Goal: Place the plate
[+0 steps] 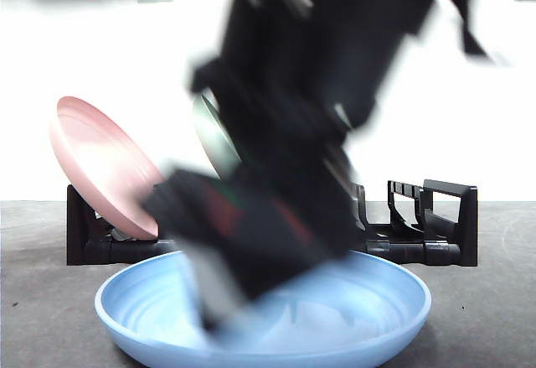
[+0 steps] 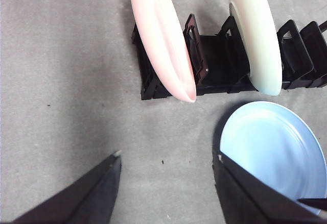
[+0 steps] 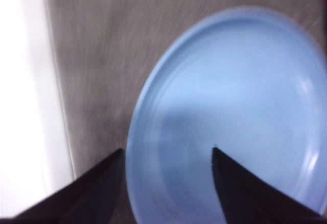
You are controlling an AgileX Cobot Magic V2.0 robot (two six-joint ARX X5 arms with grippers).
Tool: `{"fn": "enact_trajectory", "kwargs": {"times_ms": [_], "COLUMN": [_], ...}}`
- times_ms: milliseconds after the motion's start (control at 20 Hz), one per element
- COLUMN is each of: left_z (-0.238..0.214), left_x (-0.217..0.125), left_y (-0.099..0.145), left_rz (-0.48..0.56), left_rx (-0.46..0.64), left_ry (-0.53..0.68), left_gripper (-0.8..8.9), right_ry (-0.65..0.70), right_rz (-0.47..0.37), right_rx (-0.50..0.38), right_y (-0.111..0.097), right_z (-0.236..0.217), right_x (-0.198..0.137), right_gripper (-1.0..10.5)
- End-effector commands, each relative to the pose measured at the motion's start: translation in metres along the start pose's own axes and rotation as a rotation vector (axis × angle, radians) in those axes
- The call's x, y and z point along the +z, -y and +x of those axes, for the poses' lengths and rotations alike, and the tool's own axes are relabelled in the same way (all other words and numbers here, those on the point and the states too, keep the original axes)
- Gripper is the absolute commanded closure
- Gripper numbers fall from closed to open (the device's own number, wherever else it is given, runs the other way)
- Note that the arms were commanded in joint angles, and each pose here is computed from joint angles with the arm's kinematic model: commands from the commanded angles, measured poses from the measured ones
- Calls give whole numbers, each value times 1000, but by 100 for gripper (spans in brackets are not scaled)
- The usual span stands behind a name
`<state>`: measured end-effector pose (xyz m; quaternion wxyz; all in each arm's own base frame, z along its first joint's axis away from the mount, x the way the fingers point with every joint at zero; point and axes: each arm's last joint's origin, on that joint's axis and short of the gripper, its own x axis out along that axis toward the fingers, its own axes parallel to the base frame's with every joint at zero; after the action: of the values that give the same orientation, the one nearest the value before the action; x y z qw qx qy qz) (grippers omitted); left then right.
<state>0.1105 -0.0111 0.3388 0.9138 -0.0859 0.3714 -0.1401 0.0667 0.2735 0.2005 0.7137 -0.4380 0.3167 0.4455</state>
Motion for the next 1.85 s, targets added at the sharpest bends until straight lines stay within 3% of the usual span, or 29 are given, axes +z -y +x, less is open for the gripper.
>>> {"fn": "enact_trajectory", "kwargs": {"times_ms": [50,200,400,500,650,900,1300,1750,1850], "left_z": [-3,-3,1,7,23,68,135,175,175], "left_x": [5,6,10,13,25,59,121,123,124], "left_y": [2,2,5,6,7,12,17,11,11], "left_rz": [3,-46,-123,-151,-187,-153,-53,-38,-32], "left_rx": [-6,-13,-35,-46,-59,42,174,190,189], "left_ry": [20,29,30,18,-4,-71,-136,-204,-197], "left_gripper": [528,530,528,528,527,527,527,539,650], "right_ry": [76,162,228,223,225,265,265,261,258], "right_rz": [93,271,655,769,887,942,948,952,952], "right_rx": [17,81,173,204,178,139,123,92,88], "right_y": [9,30,71,89,105,114,115,116,116], "right_z": [-27,-71,-124,-139,-154,-168,-168,-168,-168], "right_x": [19,32,19,4,-17,-31,-32,-33,-33], "right_gripper": [634,634,634,634,634,634,634,634,634]}}
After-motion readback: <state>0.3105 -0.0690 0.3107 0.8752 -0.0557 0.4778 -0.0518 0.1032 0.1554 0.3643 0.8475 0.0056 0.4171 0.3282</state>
